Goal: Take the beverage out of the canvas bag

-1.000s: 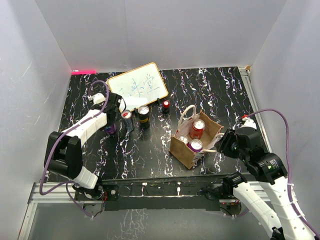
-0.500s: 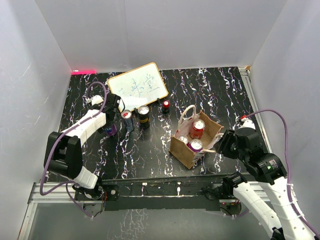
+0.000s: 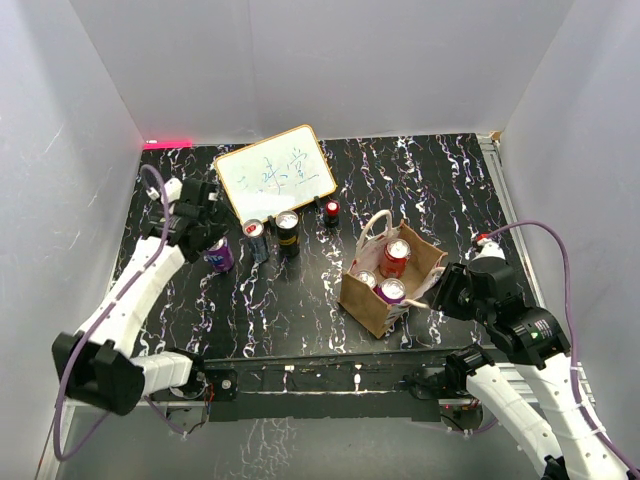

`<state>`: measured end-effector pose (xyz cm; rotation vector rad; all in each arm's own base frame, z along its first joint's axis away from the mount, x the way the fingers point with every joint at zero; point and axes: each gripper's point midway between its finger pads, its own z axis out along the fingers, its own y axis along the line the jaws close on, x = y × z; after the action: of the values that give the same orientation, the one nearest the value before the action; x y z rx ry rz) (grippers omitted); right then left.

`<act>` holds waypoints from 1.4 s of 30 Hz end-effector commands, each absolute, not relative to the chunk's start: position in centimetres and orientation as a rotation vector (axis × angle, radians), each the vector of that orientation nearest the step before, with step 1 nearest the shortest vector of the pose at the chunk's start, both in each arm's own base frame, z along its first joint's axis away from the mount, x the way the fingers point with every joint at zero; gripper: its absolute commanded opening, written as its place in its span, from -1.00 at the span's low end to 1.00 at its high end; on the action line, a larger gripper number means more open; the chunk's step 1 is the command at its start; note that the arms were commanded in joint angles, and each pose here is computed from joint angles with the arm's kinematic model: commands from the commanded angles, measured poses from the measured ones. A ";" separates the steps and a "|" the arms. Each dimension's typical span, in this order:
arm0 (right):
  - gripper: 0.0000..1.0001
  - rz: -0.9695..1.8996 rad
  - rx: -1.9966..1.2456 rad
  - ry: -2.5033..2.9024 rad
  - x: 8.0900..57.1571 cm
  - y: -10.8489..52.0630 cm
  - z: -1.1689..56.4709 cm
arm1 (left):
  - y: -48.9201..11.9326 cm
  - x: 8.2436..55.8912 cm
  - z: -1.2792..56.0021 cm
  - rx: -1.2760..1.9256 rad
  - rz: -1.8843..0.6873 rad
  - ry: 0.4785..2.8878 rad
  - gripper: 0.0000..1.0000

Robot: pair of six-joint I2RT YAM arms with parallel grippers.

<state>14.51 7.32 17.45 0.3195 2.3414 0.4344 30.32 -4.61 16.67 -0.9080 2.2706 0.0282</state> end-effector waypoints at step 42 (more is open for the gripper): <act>-0.23 0.453 0.204 2.251 15.8 8.2 20.4 | -45.9 24.2 17.3 0.142 -0.538 2.267 0.57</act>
<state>14.55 7.97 18.22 0.2105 2.3296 0.4512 23.83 -44.76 15.76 0.0768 2.2953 -0.4330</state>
